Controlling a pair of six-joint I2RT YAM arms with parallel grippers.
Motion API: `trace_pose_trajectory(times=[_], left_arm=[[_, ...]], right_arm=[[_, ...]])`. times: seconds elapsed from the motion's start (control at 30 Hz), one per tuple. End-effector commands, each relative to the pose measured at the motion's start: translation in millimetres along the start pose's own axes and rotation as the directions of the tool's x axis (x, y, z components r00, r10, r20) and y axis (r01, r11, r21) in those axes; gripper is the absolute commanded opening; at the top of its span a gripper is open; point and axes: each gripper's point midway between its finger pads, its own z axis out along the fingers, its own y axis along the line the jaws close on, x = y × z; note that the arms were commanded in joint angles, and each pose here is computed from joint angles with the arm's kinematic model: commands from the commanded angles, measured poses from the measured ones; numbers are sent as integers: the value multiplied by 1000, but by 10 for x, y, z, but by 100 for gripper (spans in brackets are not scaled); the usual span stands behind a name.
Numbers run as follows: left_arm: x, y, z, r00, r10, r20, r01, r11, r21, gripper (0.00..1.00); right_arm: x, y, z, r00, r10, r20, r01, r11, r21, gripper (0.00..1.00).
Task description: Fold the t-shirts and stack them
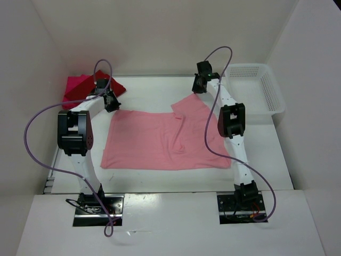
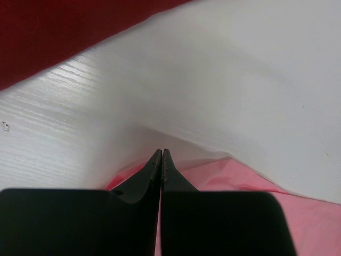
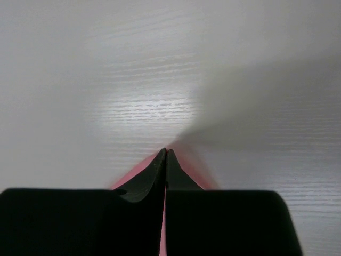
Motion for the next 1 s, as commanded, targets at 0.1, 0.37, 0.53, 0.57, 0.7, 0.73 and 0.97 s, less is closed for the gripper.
trace_pose_trajectory(times=[0.1, 0.37, 0.53, 0.57, 0.7, 0.73, 0.97], left_arm=[[-291, -87, -341, 991, -28, 130, 20, 998, 57, 0], [-303, -51, -544, 988, -17, 151, 7, 998, 70, 0], [-225, -21, -774, 987, 2, 160, -15, 996, 82, 0], [-151, -12, -792, 989, 3, 145, -17, 996, 91, 0], [-58, 42, -1063, 989, -3, 146, -13, 994, 109, 0], [-36, 53, -1107, 989, -3, 150, -14, 994, 111, 0], [338, 334, -1313, 996, -25, 89, 16, 995, 98, 0]], right_arm=[[-408, 81, -808, 997, 55, 52, -49, 993, -108, 0], [-70, -215, -1612, 996, 60, 71, -54, 995, -89, 0], [188, -332, -2003, 993, 90, 80, -83, 993, -85, 0], [352, -438, -2014, 993, 109, 52, -105, 992, -66, 0], [489, -571, -2479, 986, 135, 95, -130, 990, -59, 0], [645, -644, -2493, 987, 144, 73, -141, 989, -38, 0], [1294, -900, -2823, 987, 162, -8, -162, 987, 18, 0]])
